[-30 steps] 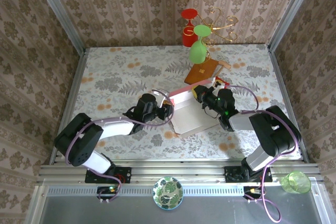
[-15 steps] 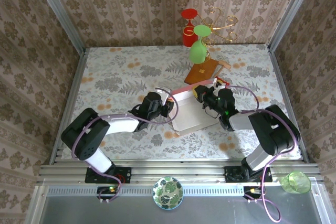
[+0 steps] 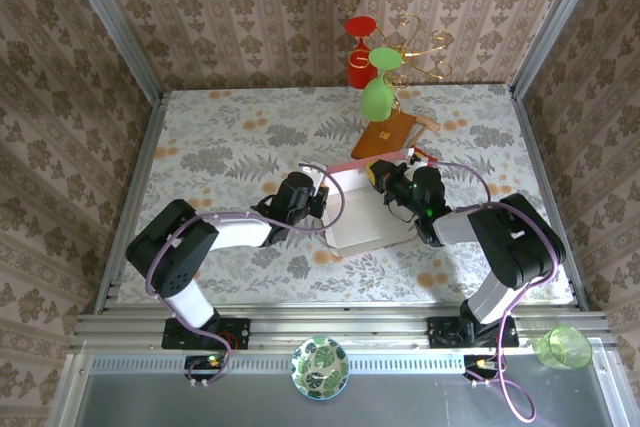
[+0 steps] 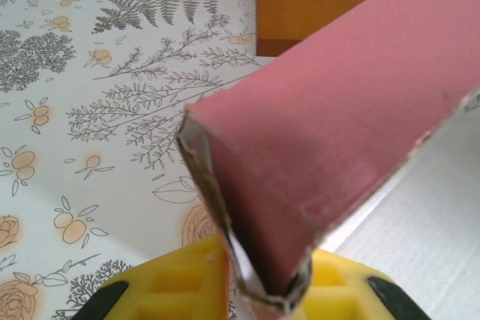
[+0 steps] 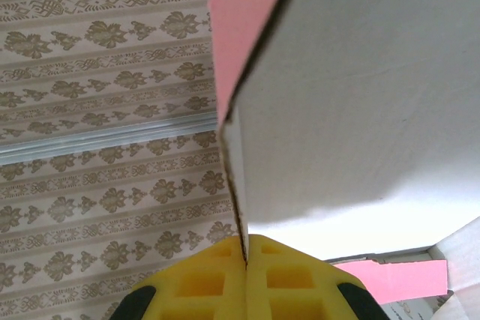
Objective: Fold the paper box
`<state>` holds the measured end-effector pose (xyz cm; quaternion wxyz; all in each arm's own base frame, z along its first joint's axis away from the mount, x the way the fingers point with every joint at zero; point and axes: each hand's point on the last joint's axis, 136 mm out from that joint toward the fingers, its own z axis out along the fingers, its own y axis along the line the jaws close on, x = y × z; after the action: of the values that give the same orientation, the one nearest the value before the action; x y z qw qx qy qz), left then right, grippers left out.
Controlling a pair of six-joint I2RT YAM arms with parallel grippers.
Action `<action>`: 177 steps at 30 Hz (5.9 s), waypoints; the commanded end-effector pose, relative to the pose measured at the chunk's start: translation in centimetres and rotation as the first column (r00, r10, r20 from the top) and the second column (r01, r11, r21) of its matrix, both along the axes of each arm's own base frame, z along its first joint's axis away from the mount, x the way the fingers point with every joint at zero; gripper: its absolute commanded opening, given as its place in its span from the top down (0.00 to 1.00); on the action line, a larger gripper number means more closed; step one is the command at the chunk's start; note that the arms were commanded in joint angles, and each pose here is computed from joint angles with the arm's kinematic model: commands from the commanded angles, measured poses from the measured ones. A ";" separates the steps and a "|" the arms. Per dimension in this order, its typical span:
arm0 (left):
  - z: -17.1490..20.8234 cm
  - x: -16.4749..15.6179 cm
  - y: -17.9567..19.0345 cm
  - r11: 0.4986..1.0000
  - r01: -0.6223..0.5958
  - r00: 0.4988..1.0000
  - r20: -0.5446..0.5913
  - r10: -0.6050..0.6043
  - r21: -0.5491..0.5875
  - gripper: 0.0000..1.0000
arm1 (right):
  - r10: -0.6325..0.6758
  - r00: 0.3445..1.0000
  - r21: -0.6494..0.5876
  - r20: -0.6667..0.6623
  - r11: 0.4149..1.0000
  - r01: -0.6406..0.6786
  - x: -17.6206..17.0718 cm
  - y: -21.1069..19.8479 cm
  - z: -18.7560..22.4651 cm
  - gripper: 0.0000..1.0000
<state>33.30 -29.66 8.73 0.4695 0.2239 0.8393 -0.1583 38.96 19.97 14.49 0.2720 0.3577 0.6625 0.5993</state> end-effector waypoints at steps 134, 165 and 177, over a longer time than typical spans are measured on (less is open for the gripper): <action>7.2 2.4 10.5 0.973 -0.222 0.951 -0.205 0.230 0.063 1.00 | -0.110 0.991 -0.478 -0.077 0.876 0.060 -5.3 -6.2 4.5 0.44; 8.0 0.8 11.4 0.965 -0.253 0.858 -0.444 0.258 0.073 1.00 | -0.078 0.969 -0.449 -0.234 0.893 -0.037 -0.3 -1.2 -0.5 0.52; 8.1 1.1 10.9 0.967 -0.249 0.861 -0.444 0.250 0.062 1.00 | -0.028 0.981 -0.425 -0.190 0.904 -0.056 0.0 0.6 1.2 0.62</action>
<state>34.10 -18.33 15.94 0.2776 0.0783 0.9485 -0.1309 38.00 19.73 13.78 0.2595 0.3550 0.8124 0.3829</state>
